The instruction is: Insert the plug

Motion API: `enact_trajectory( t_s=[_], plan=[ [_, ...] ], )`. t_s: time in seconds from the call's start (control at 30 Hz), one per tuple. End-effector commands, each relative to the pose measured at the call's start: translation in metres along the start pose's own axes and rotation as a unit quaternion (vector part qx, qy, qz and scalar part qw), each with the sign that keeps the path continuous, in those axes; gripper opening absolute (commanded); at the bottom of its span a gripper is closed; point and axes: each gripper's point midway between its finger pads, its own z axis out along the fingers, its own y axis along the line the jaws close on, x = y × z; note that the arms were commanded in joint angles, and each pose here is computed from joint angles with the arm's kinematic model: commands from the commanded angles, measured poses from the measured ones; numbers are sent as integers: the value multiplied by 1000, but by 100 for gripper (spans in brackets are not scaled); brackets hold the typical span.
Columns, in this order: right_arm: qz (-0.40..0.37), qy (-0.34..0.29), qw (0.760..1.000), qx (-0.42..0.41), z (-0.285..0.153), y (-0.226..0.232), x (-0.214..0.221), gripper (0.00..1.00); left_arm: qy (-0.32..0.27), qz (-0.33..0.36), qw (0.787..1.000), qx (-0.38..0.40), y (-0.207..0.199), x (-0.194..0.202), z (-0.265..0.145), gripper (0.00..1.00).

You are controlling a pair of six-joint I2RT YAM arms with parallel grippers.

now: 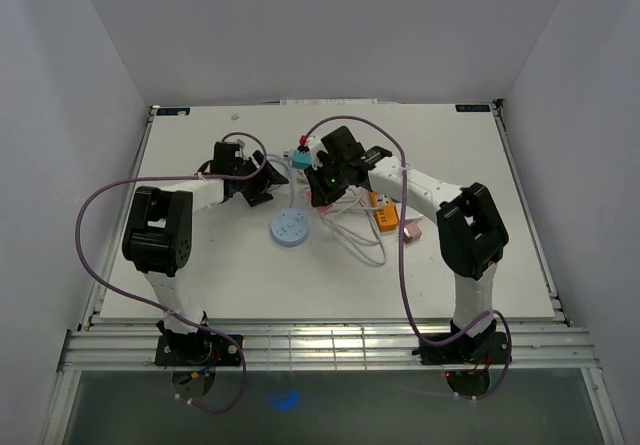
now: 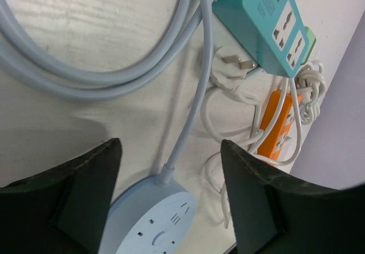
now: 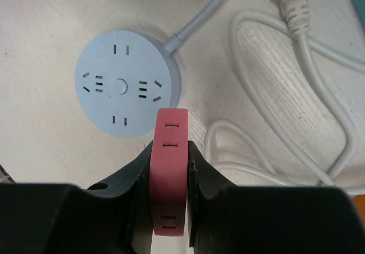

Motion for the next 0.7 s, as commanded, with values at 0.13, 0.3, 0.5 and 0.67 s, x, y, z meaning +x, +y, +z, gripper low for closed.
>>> enact_trajectory(
  t_s=[0.13, 0.3, 0.5, 0.67],
  plan=[
    [-70, -31, 997, -24, -21, 13, -37, 8, -10, 49, 998, -32, -9, -26, 2, 76],
    [-87, -13, 996, -30, -14, 20, -32, 8, -2, 56, 998, -35, -13, -27, 14, 72],
    [-90, 24, 995, -23, -4, 24, -35, 8, -18, 36, 997, -61, -2, -42, 15, 72],
    [-73, 79, 994, -25, 5, 25, -22, 8, -38, 0, 999, -38, 10, -57, -12, 71]
  ],
)
